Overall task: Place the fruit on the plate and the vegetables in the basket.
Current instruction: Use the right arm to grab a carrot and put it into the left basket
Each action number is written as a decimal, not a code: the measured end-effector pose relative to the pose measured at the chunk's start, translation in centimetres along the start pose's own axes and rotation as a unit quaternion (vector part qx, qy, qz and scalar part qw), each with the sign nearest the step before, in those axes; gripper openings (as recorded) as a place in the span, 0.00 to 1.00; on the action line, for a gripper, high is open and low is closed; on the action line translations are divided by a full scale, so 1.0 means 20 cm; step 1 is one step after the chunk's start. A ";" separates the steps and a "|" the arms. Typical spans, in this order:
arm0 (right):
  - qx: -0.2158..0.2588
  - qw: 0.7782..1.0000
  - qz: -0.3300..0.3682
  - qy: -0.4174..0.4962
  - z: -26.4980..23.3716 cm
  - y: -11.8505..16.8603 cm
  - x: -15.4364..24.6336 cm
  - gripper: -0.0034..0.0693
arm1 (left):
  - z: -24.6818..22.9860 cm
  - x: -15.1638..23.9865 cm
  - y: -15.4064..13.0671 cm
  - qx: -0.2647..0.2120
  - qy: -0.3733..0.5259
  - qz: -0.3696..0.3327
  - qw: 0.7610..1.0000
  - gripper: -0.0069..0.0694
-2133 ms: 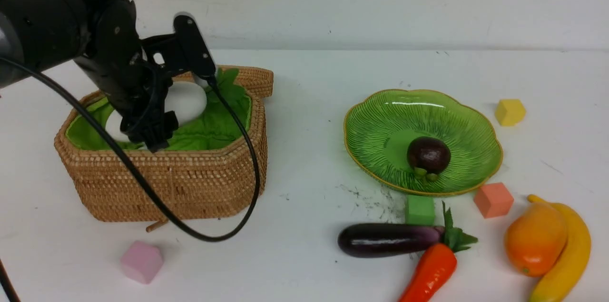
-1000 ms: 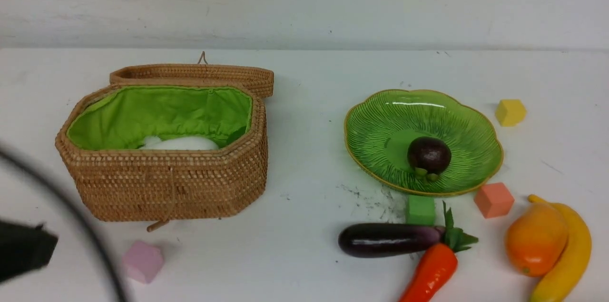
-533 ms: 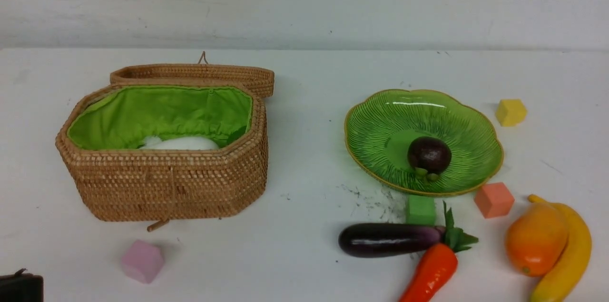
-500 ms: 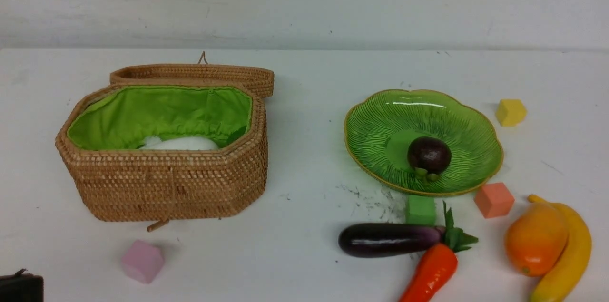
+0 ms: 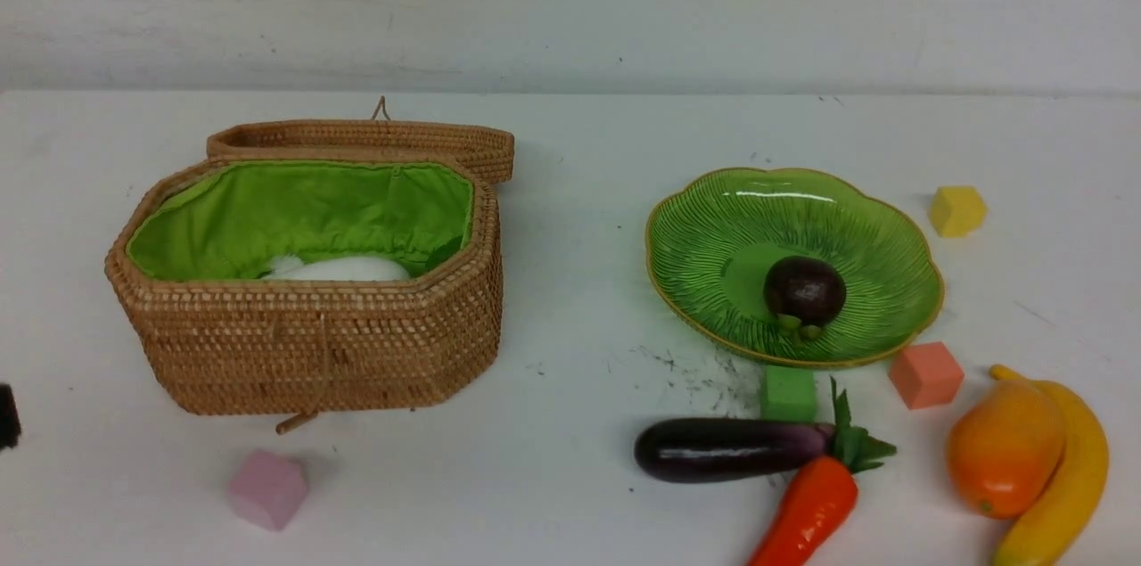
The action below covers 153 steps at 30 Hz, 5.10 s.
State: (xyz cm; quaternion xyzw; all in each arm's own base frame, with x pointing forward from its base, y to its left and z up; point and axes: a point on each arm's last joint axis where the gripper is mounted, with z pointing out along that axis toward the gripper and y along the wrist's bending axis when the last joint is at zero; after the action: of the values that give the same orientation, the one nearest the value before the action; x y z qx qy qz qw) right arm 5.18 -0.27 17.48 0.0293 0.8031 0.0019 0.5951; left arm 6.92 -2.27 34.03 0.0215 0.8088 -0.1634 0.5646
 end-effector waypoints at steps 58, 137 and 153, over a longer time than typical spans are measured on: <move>-0.029 0.976 0.028 -0.212 -0.04 0.02 -0.18 0.38 | 0.14 0.80 0.33 -0.186 -0.040 -0.042 0.981 0.14; 0.120 0.821 0.186 0.526 1.04 0.94 -0.18 0.73 | 0.14 0.80 0.33 -0.186 -0.040 -0.041 0.981 0.21; 0.024 0.851 0.136 0.506 0.88 0.91 -0.44 0.50 | 0.14 0.80 0.33 -0.186 -0.040 -0.041 0.981 0.21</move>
State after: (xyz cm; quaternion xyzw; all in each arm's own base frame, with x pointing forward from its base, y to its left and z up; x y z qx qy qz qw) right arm 25.40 16.97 21.52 0.1475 0.9809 0.0785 0.0992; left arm 5.18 0.81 16.92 -0.1234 0.8021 -0.0336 0.5834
